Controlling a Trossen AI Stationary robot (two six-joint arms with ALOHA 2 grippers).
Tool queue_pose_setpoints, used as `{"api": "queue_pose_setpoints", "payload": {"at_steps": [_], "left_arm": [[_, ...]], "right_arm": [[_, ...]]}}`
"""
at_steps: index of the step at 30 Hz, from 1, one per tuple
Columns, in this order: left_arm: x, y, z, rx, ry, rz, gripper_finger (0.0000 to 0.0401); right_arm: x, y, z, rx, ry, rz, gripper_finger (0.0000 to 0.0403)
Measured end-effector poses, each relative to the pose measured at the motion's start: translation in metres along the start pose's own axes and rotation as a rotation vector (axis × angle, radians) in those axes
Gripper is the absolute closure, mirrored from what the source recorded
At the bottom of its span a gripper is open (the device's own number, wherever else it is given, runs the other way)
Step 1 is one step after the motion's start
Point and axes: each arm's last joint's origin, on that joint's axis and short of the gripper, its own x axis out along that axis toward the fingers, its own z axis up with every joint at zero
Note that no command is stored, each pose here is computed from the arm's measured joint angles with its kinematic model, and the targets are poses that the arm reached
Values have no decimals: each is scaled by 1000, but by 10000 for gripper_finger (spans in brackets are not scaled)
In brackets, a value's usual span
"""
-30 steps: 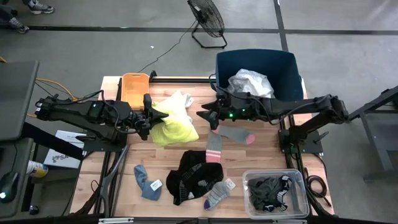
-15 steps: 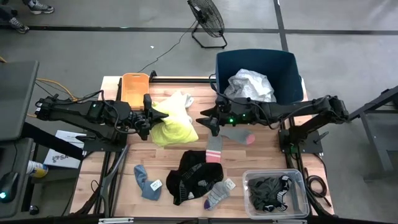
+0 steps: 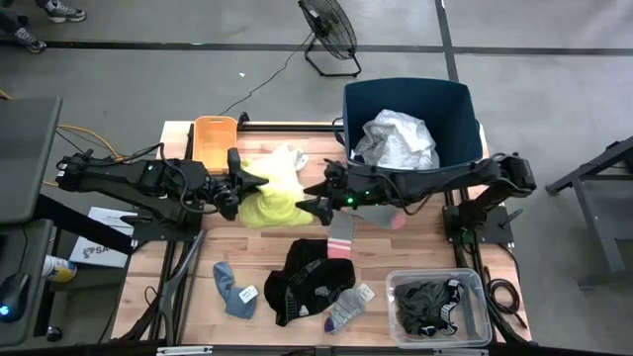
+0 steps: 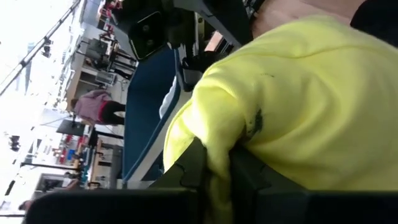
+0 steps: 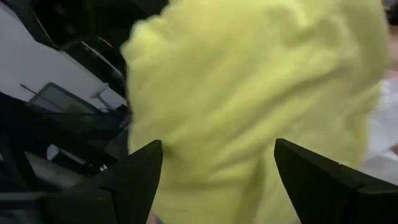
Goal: Pick & Place Cloths
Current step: Put the yellow shirt into the blue bin
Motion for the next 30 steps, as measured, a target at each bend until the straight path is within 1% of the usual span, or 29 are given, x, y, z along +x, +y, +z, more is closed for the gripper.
{"api": "queue_pose_setpoints", "payload": {"at_steps": [2,6,9,12,17,24,30], "left_arm": [[0,0,0,25,2,4,369],[0,1,1,50,-4,15,369],[0,3,2,43,-13,32,369],[0,4,2,41,-17,40,369],[1,6,4,77,-16,61,369],[11,2,7,98,-3,45,369],[25,0,12,148,4,56,369]], "right_arm": [[2,0,0,1,-3,20,101],[9,3,0,7,-27,105,101],[17,2,-4,5,-39,113,101],[25,-4,-9,5,-44,95,101],[40,-5,-12,8,-88,208,101],[57,-12,-20,16,-132,248,101],[66,-13,-21,-1,-141,248,101]]}}
